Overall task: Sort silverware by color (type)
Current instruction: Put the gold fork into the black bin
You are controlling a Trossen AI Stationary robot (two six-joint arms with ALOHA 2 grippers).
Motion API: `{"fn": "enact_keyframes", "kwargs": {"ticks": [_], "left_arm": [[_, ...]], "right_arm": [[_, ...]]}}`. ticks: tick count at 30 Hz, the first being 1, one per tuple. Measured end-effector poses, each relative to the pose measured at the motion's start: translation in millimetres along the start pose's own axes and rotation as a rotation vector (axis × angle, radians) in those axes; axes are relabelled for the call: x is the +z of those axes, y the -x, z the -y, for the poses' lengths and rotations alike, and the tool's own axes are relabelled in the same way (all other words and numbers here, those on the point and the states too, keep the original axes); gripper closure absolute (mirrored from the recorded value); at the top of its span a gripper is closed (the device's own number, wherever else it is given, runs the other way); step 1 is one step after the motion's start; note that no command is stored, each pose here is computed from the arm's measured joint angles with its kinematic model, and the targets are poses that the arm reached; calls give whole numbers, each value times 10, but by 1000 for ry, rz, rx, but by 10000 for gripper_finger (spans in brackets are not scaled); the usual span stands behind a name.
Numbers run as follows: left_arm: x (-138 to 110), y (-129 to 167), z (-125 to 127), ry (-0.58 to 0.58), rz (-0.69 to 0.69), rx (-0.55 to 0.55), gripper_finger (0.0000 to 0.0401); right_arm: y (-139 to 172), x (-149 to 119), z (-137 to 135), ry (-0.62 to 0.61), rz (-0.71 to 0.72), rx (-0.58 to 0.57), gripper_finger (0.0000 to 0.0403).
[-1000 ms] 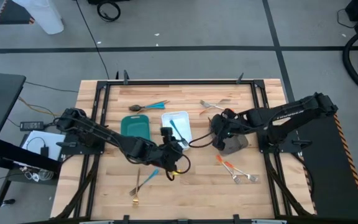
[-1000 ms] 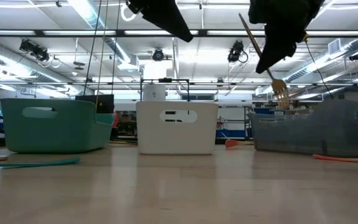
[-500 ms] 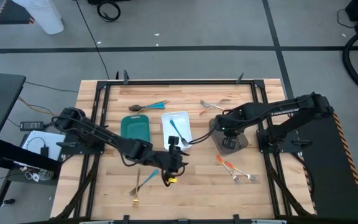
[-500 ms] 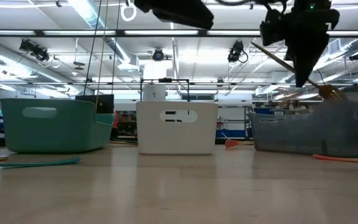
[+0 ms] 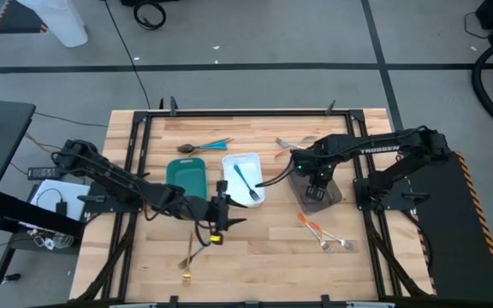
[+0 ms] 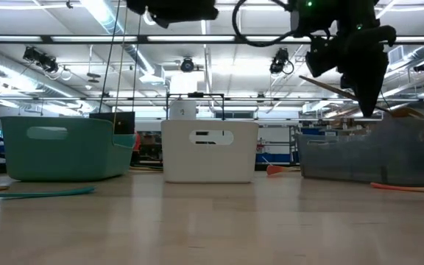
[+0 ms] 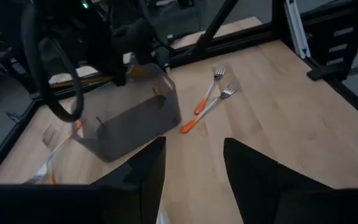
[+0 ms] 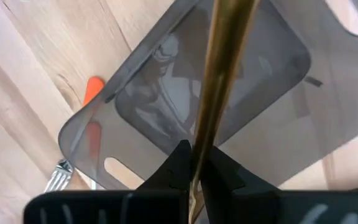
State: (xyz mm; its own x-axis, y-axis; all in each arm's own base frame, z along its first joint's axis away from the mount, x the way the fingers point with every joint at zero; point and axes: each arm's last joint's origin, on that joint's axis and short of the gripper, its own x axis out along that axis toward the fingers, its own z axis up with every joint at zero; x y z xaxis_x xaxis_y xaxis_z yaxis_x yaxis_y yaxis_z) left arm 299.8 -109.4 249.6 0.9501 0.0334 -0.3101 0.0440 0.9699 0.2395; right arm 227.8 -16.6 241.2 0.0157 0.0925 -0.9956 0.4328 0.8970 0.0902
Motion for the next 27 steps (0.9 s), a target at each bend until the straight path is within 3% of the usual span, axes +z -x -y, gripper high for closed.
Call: {"fn": "enact_keyframes", "kwargs": {"ticks": [6, 15, 27], "left_arm": [[-34, 258, -128, 20, 80, 23, 230], [-287, 563, -277, 78, 179, 67, 230], [-269, 737, -315, 105, 209, 109, 230]], "right_arm": [[-77, 41, 127, -39, -56, 20, 376], [-313, 201, 180, -32, -160, 19, 376], [-625, 335, 238, -66, -322, 40, 374]]}}
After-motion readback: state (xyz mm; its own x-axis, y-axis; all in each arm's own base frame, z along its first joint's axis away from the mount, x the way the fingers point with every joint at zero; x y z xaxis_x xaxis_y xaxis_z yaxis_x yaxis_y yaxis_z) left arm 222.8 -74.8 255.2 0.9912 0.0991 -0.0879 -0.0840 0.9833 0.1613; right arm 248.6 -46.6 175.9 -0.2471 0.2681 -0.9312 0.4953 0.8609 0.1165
